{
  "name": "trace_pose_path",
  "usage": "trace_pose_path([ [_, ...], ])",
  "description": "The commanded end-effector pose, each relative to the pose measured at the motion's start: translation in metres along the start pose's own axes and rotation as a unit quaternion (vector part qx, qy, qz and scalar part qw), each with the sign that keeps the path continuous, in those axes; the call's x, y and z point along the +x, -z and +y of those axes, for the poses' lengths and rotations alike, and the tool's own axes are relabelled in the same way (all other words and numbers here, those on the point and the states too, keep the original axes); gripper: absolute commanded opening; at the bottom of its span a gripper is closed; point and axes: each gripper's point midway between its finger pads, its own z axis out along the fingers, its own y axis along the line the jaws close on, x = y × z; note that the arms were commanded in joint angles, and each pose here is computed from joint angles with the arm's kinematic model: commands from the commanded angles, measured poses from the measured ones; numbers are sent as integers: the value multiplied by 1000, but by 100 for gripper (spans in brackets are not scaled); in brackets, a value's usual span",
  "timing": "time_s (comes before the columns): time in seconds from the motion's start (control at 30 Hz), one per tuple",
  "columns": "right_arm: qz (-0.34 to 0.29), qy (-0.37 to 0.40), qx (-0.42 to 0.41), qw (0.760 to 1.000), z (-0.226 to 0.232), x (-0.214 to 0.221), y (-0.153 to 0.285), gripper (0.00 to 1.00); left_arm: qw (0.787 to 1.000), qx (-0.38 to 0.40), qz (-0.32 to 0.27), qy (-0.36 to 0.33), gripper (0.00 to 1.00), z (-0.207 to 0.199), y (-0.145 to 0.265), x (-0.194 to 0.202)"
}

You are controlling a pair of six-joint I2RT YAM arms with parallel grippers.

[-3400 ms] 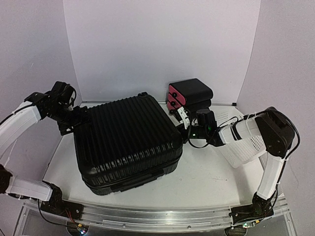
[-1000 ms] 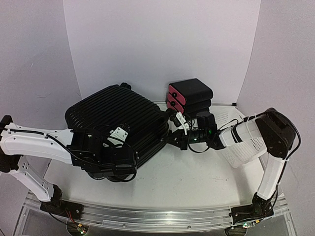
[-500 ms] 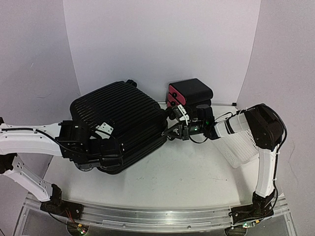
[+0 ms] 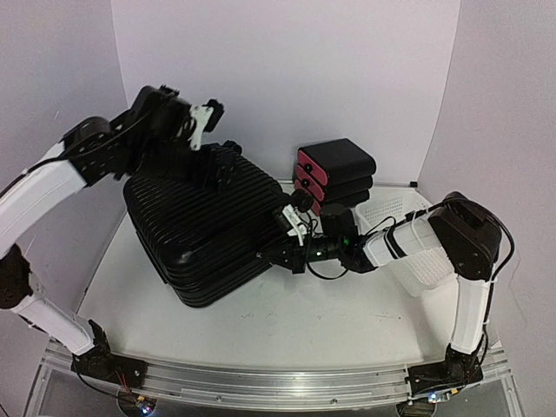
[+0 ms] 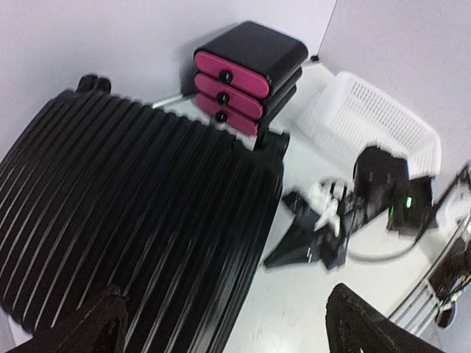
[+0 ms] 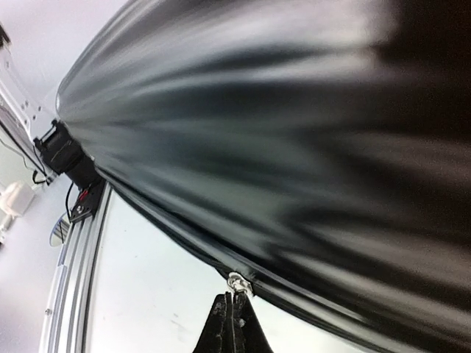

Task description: Open, take out, and arrange the luggage

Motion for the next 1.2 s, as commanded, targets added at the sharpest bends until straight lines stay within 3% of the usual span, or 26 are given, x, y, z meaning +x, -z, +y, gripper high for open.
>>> trace_pose_path([
  [0.0,-31,53,9,998,39,-25,-22,0,992,119,-31,-27,91,-46,-56,-67],
  [0.17,-35,48,24,998,43,-23,-26,0,988,135,-46,-65,90,-65,-111,-108],
  [0.33,-35,46,32,998,43,-22,-23,0,989,77,-62,-110,88,-60,-171,-123],
  [0.63,-29,40,43,998,42,-14,-19,0,977,45,26,-205,80,-52,-253,-52],
  [0.77,-26,39,79,996,32,-6,-13,0,976,31,62,-205,73,-36,-256,-29],
  [0.97,-41,49,122,990,21,-13,2,0,973,18,95,-211,70,-22,-244,-5],
  [1.17,-73,2,133,988,-12,-25,28,0,975,0,116,-187,68,-3,-230,9],
])
